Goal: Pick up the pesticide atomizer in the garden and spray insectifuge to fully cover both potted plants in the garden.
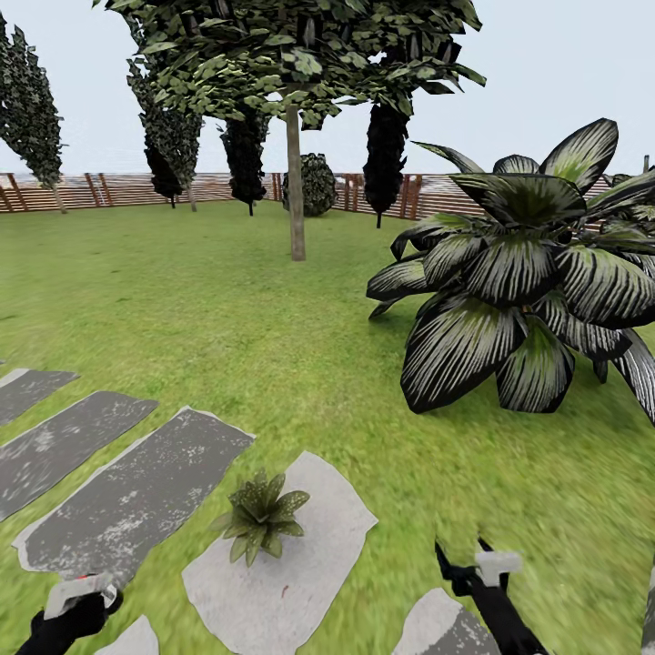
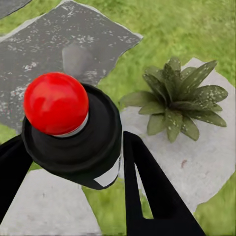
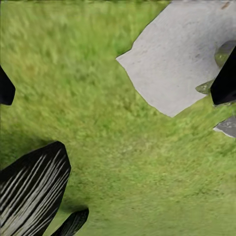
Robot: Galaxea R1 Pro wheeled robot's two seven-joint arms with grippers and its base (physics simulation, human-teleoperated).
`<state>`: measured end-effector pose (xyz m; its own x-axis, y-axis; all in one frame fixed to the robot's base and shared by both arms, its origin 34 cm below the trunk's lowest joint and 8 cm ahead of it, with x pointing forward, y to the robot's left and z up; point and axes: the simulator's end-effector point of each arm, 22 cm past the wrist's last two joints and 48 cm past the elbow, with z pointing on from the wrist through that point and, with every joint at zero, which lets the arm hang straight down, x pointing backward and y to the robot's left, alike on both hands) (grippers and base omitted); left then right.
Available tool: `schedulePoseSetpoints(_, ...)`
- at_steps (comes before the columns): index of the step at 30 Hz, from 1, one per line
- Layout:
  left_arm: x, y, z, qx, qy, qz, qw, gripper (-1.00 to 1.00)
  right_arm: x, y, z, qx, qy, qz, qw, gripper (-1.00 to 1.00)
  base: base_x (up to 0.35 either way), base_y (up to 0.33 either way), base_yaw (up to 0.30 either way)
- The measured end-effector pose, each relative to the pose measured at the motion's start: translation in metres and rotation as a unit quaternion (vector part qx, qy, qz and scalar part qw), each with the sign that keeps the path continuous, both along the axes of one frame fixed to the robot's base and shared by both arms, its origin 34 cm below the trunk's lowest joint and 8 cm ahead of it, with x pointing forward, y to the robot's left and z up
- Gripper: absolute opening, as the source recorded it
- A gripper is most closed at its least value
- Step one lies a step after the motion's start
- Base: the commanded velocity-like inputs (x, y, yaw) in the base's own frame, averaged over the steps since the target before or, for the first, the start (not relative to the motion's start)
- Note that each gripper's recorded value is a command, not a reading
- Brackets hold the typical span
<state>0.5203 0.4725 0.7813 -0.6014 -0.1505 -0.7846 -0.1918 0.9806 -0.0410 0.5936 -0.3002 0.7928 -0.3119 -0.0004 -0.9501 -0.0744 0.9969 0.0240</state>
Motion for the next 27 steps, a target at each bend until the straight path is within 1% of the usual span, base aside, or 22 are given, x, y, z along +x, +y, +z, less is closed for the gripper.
schedulePoseSetpoints(1,-0.013,0.009,-0.006,0.009,0.006,0.021,0.9997,-1.0,-0.015,0.004,-0.009,0.005,-0.006,-0.002,1.0,1.0,0.0,0.0,0.0)
schedulePoseSetpoints(2,-0.022,0.014,-0.011,0.015,0.012,0.032,0.9993,-1.0,-0.025,0.005,-0.012,0.01,-0.013,-0.009,0.9998,1.0,0.0,0.0,0.0)
schedulePoseSetpoints(3,-0.037,0.018,-0.019,0.025,0.021,0.044,0.9985,-1.0,-0.043,0.002,-0.017,0.019,-0.025,-0.032,0.999,1.0,0.0,0.0,0.0)
schedulePoseSetpoints(4,-0.046,0.02,-0.023,0.03,0.025,0.049,0.998,-1.0,-0.055,-0.001,-0.022,0.027,-0.027,-0.053,0.9979,1.0,0.0,0.0,0.0)
schedulePoseSetpoints(5,-0.057,0.02,-0.029,0.034,0.031,0.051,0.9976,-1.0,-0.071,-0.009,-0.029,0.037,-0.024,-0.086,0.9954,1.0,0.0,0.0,0.0)
schedulePoseSetpoints(6,-0.067,0.017,-0.036,0.034,0.037,0.051,0.9974,-1.0,-0.08,-0.016,-0.033,0.043,-0.022,-0.11,0.9928,1.0,0.0,0.0,0.0)
schedulePoseSetpoints(7,-0.073,0.013,-0.041,0.031,0.041,0.05,0.9974,-1.0,-0.084,-0.02,-0.035,0.045,-0.021,-0.12,0.9916,1.0,0.0,0.0,0.0)
schedulePoseSetpoints(8,-0.078,0.004,-0.051,0.02,0.048,0.046,0.9976,-1.0,-0.088,-0.024,-0.036,0.046,-0.021,-0.129,0.9904,1.0,0.0,0.0,0.0)
schedulePoseSetpoints(10,-0.083,-0.006,-0.059,0.007,0.053,0.043,0.9976,-1.0,-0.09,-0.024,-0.037,0.047,-0.02,-0.133,0.9898,1.0,0.0,0.0,0.0)
schedulePoseSetpoints(13,-0.085,-0.012,-0.063,0.0,0.055,0.042,0.9976,-1.0,-0.091,-0.024,-0.037,0.048,-0.019,-0.136,0.9893,1.0,0.0,0.0,0.0)
schedulePoseSetpoints(18,-0.085,-0.015,-0.065,-0.002,0.057,0.039,0.9976,-1.0,-0.092,-0.024,-0.038,0.049,-0.019,-0.138,0.989,1.0,0.0,0.0,0.0)
schedulePoseSetpoints(22,-0.085,-0.015,-0.065,-0.002,0.057,0.039,0.9976,-1.0,-0.091,-0.028,-0.037,0.046,-0.019,-0.138,0.9892,1.0,0.0,0.0,0.0)
schedulePoseSetpoints(27,-0.085,-0.015,-0.065,-0.003,0.057,0.039,0.9976,-1.0,-0.094,-0.023,-0.04,0.049,-0.015,-0.135,0.9895,1.0,0.0,0.0,0.0)
